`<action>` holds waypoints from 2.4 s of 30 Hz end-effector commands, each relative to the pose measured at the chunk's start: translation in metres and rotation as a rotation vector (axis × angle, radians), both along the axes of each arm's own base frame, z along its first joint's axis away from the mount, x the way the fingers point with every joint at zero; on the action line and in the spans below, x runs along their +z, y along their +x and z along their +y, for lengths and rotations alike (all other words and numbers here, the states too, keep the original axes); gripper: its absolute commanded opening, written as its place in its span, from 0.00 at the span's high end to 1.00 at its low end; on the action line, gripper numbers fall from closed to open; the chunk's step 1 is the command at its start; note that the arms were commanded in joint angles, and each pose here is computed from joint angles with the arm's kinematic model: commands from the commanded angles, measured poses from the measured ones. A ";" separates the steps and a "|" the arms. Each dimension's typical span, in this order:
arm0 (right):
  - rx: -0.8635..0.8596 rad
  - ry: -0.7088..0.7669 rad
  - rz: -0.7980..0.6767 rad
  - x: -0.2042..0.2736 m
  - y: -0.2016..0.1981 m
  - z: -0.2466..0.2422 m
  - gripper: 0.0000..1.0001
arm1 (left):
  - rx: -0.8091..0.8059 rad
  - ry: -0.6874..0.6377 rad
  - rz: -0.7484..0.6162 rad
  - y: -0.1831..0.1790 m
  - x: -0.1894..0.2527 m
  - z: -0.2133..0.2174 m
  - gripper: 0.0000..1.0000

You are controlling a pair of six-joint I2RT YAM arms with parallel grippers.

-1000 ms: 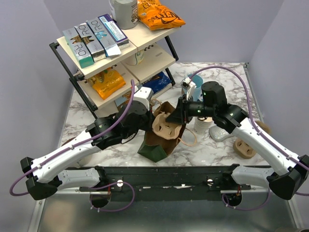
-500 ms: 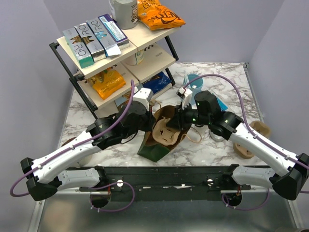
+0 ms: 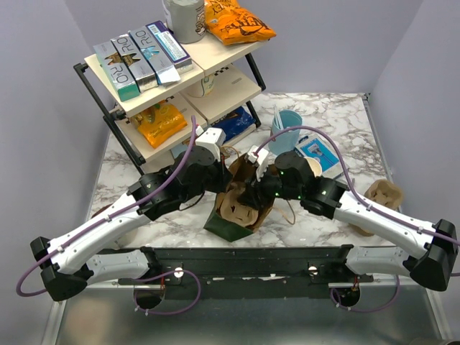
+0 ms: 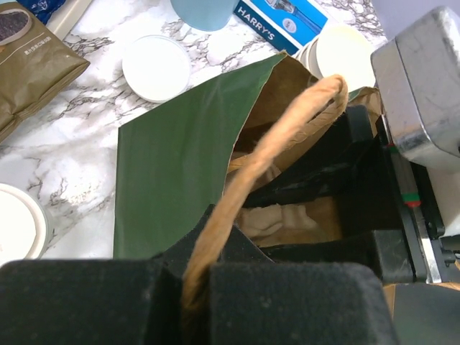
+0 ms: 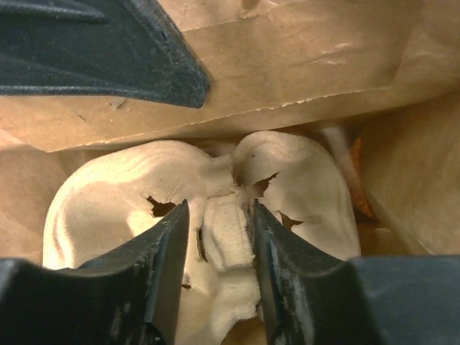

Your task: Pack the takeout coffee

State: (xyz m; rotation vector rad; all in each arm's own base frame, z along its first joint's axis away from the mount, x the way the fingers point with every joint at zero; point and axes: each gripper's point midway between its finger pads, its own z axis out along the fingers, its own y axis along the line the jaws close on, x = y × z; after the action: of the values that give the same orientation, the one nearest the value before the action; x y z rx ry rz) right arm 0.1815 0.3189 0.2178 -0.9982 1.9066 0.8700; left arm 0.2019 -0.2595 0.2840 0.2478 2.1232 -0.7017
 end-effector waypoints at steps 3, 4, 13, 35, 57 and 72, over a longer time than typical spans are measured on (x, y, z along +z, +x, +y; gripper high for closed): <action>-0.064 -0.043 -0.065 -0.005 0.017 -0.001 0.38 | -0.017 -0.043 0.008 -0.002 0.005 -0.003 1.00; -0.070 -0.048 -0.066 -0.005 0.018 -0.001 0.34 | -0.015 -0.042 0.009 -0.002 0.004 -0.002 1.00; -0.084 -0.017 -0.054 0.009 0.015 -0.002 0.16 | -0.005 -0.029 0.023 0.000 -0.004 0.000 1.00; -0.662 0.085 0.025 0.111 0.036 -0.090 0.00 | 0.116 -0.027 -0.012 0.017 0.003 0.011 1.00; -0.728 -0.068 0.249 0.037 0.032 -0.072 0.73 | 0.054 -0.027 -0.123 0.025 0.018 0.000 1.00; -0.530 0.015 0.042 0.043 0.025 -0.075 0.87 | -0.202 -0.145 -0.219 -0.031 0.012 0.009 1.00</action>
State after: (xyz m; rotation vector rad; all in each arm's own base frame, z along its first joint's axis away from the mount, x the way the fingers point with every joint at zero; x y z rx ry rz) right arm 0.2046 0.2295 0.2485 -0.3403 2.1868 0.5012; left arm 0.1717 -0.2523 0.2861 0.4593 1.9155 -0.8745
